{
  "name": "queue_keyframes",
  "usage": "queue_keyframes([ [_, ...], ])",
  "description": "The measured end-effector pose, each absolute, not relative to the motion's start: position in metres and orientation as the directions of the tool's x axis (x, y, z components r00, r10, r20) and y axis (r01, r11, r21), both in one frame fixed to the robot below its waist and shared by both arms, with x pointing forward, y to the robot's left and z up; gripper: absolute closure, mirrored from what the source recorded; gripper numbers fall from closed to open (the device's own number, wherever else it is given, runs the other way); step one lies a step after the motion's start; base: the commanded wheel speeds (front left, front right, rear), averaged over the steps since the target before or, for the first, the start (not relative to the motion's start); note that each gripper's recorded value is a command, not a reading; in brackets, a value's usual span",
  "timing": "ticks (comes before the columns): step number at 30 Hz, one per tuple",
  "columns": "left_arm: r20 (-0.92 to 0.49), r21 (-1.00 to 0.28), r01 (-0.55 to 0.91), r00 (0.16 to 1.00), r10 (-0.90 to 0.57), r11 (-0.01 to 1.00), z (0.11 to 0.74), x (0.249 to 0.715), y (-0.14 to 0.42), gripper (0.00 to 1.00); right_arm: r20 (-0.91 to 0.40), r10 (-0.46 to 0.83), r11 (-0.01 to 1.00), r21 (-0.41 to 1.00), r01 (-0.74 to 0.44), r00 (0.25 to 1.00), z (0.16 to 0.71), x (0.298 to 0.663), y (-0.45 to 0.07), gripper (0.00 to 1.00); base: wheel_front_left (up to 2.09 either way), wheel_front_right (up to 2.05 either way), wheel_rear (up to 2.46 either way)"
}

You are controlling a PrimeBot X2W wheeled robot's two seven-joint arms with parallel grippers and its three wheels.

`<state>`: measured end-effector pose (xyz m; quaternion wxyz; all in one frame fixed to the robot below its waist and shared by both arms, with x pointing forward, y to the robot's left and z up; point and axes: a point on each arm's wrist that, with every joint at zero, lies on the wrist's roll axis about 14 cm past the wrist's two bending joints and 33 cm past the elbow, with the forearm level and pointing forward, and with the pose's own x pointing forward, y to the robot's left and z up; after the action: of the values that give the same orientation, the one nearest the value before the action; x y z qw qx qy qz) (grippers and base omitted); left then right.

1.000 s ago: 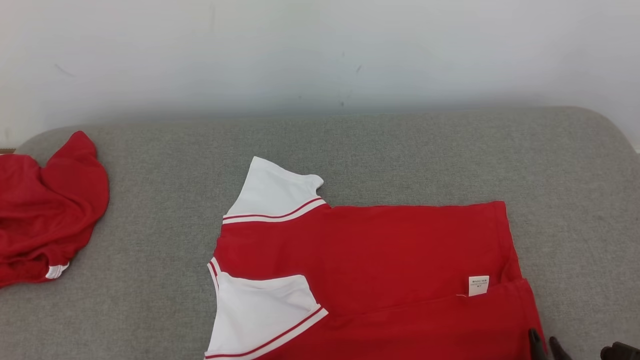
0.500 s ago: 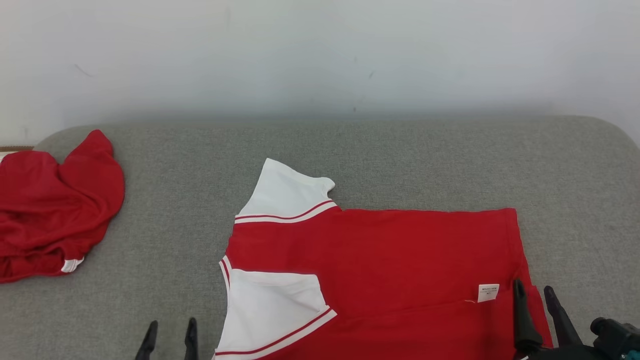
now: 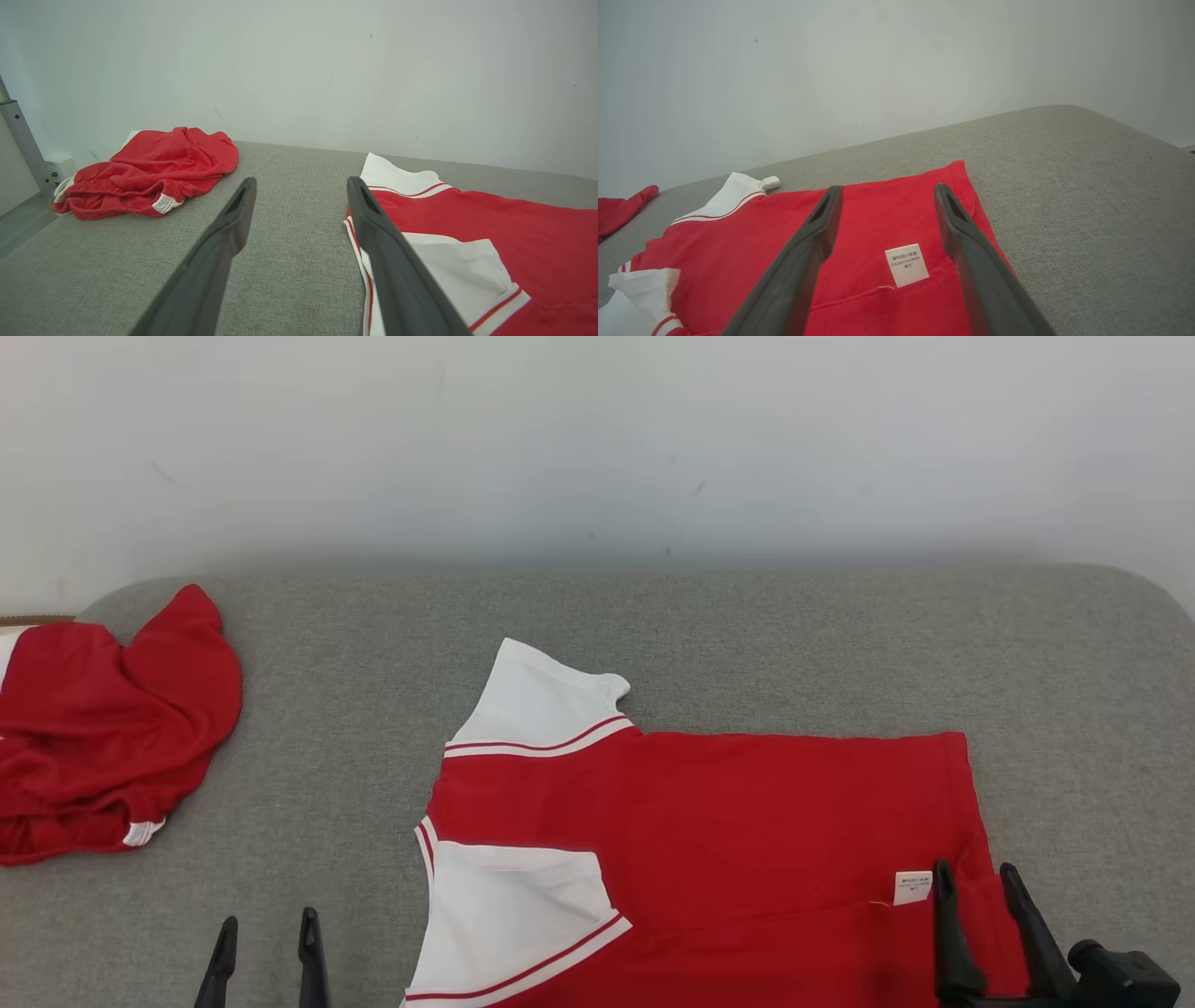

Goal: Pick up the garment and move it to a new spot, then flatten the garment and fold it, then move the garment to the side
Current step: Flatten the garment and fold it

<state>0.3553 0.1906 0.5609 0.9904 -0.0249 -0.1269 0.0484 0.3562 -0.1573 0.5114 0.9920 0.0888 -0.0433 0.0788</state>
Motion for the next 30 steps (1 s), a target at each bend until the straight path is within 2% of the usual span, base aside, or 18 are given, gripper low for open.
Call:
queue_keyframes([
  [6, 0.252, -0.067, -0.022, 0.967, 0.038, 0.998, 0.562, 0.370, 0.180, 0.00, 0.093, 0.149, 0.972, 0.169, -0.163, 0.984, 0.509, 0.359, -0.155, 0.00, 0.00, 0.00, 0.00],
  [13, 0.298, -0.054, 0.166, 0.944, -0.143, 0.985, 0.593, 0.427, 0.156, 0.00, 0.113, 0.142, 0.975, 0.158, -0.159, 0.983, 0.517, 0.374, -0.157, 0.00, 0.00, 0.00, 0.00],
  [19, 0.312, 0.025, 0.259, 0.916, -0.254, 0.966, 0.626, 0.474, 0.140, 0.00, 0.108, 0.117, 0.978, 0.159, -0.134, 0.987, 0.519, 0.391, -0.164, 0.00, 0.00, 0.00, 0.00],
  [24, 0.245, 0.032, 0.363, 0.900, -0.360, 0.931, 0.632, 0.518, 0.113, 0.00, 0.109, 0.098, 0.980, 0.160, -0.115, 0.989, 0.521, 0.412, -0.171, 0.00, 0.00, 0.00, 0.00],
  [30, 0.101, 0.026, 0.470, 0.877, -0.470, 0.882, 0.605, 0.562, 0.082, 0.00, 0.086, 0.078, 0.983, 0.162, -0.092, 0.993, 0.514, 0.432, -0.180, 0.00, 0.00, 0.00, 0.00],
])
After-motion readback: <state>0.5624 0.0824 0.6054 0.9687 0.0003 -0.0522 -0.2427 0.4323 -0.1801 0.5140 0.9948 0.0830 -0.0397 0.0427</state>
